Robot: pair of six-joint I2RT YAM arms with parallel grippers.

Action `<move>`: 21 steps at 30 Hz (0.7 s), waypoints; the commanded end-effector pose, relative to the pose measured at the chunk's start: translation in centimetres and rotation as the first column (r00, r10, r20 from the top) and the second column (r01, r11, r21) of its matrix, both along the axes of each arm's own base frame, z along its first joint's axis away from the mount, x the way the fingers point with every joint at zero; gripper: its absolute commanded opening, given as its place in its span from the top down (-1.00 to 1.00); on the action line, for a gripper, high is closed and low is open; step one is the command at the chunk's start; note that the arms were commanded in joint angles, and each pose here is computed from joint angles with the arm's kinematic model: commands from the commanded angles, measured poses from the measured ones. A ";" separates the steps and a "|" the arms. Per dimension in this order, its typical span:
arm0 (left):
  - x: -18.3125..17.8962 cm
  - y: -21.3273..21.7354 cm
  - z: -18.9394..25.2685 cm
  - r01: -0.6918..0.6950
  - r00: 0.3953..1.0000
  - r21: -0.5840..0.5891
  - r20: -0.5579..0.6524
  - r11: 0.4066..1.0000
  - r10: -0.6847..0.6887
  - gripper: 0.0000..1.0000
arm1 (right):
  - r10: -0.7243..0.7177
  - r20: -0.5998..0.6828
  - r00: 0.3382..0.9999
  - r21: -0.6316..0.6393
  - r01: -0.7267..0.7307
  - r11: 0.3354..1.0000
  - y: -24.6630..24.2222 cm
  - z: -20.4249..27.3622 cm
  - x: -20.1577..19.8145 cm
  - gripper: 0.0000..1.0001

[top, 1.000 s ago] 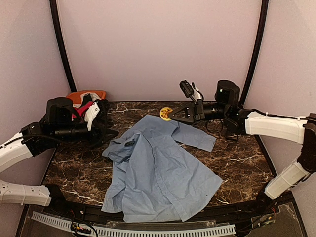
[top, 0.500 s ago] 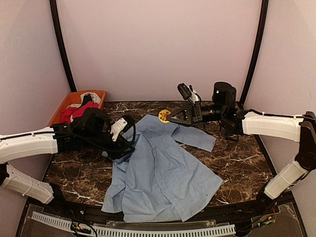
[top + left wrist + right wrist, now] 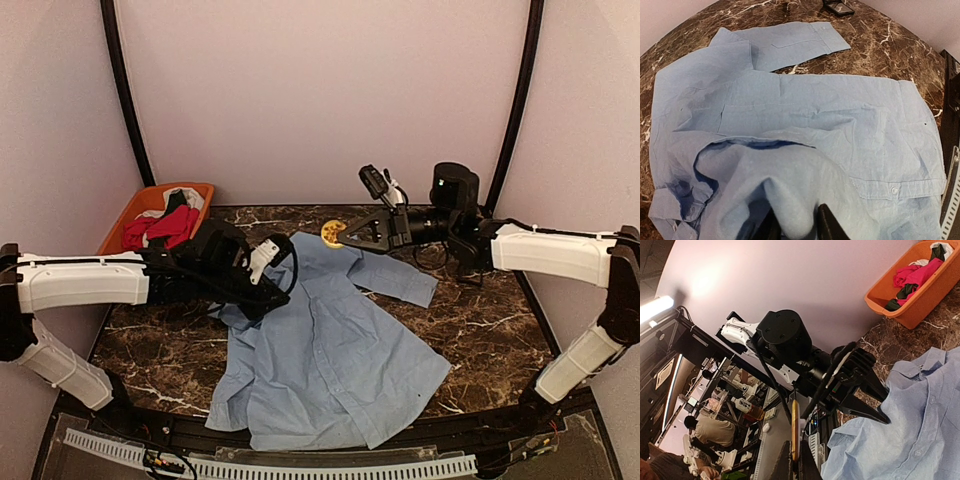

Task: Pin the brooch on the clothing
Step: Adjust the clothing with brooches at the center of the board.

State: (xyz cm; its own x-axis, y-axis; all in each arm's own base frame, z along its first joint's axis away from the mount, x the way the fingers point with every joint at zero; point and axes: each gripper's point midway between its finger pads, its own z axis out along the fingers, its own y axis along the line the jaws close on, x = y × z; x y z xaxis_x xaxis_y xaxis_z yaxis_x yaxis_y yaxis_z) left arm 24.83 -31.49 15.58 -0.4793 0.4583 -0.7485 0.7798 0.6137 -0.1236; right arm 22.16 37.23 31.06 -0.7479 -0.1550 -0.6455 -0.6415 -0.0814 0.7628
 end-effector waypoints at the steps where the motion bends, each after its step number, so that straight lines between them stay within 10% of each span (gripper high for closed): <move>1: 0.6 -0.3 1.4 -0.006 0.998 -0.026 0.056 1.000 0.007 0.86 | 0.089 0.123 0.988 0.040 -0.095 0.995 -0.2 2.3 -1.3 1.00; 10: -3.3 -1.5 5.1 0.192 0.981 -0.154 0.046 0.969 -0.187 0.99 | 0.408 0.169 0.897 0.047 -0.421 0.906 0.2 0.4 -3.1 1.00; 15: -6.1 0.3 5.0 0.223 0.971 -0.118 -0.063 0.968 -0.231 0.99 | 0.337 0.158 0.928 -0.007 -0.340 0.940 1.8 -1.0 -0.6 1.00; 21: -3.8 2.2 9.6 0.144 0.976 -0.102 0.176 0.984 -0.125 0.95 | 0.145 0.206 0.968 -0.096 -0.128 0.987 0.9 -0.8 3.0 1.00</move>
